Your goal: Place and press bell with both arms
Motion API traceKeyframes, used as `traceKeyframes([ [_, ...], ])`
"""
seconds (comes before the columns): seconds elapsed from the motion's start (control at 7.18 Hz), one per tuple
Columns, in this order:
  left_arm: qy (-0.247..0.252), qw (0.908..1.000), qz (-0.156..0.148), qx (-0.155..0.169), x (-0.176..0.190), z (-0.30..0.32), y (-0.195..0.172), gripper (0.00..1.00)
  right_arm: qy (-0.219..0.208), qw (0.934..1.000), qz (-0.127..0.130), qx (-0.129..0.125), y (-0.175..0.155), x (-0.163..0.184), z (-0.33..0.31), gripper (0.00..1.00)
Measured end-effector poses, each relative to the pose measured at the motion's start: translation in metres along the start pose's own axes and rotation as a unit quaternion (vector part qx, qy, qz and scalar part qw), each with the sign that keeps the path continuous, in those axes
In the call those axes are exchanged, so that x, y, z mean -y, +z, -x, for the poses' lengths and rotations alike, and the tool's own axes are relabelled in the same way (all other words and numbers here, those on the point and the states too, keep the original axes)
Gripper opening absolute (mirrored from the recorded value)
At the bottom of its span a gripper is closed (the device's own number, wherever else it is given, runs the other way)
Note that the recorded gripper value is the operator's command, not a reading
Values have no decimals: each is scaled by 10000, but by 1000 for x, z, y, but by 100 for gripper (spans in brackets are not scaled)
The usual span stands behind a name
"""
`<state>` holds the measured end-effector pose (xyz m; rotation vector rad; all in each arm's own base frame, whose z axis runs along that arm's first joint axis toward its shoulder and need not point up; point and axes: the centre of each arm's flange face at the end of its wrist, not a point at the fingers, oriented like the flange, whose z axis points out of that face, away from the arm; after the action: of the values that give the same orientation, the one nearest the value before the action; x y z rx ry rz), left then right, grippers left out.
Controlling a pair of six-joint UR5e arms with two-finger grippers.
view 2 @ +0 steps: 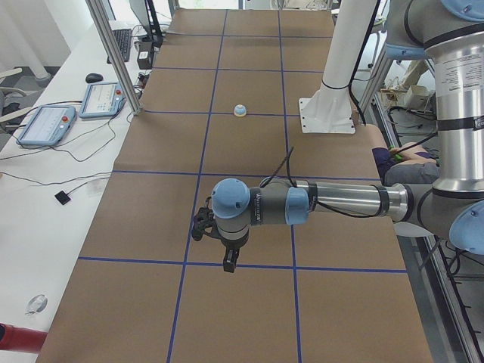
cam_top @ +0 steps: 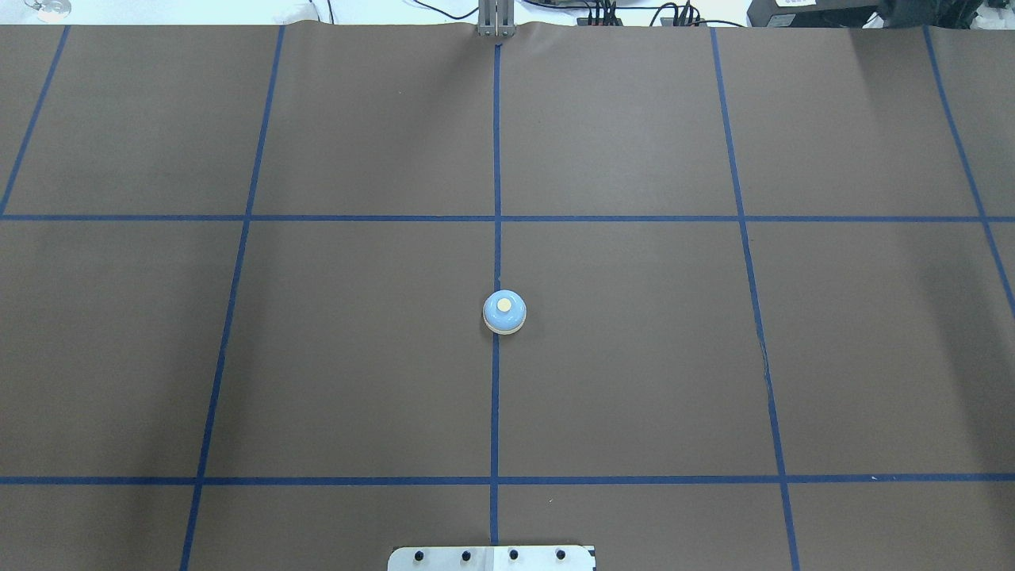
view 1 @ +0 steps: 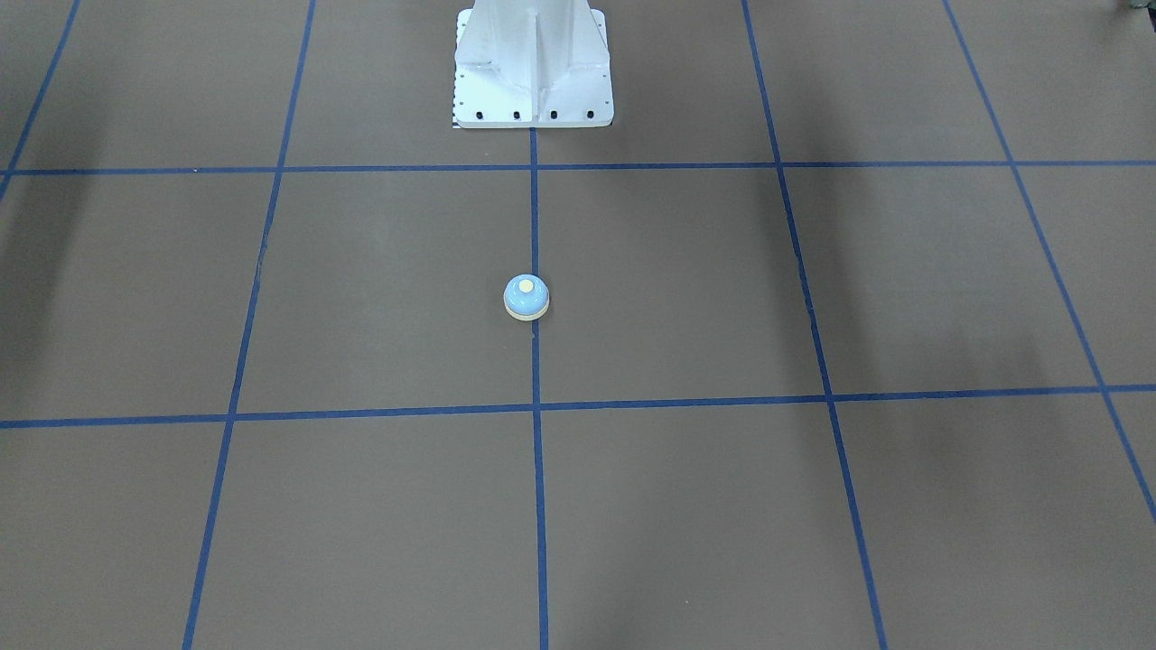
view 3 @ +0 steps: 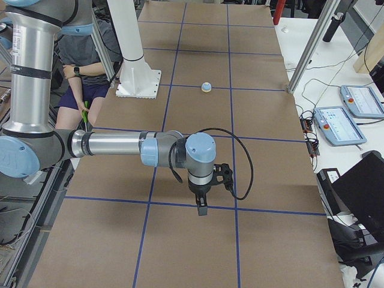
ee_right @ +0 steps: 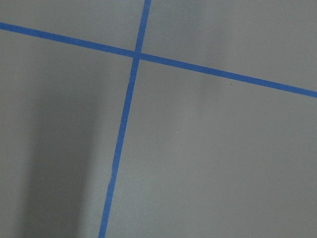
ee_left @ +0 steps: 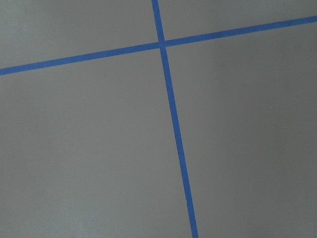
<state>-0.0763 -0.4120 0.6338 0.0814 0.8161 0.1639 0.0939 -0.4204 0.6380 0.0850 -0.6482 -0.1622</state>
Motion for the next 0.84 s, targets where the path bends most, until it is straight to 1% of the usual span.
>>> traceKeyframes([
  [0.42, -28, 10000, 21, 30, -4, 2, 1, 100, 98, 9999, 102, 37, 9, -10, -5, 100],
  [0.84, -37, 9998, 70, 209, -6, 6, 1, 100, 134, 9998, 143, 49, 13, -16, -6, 100],
])
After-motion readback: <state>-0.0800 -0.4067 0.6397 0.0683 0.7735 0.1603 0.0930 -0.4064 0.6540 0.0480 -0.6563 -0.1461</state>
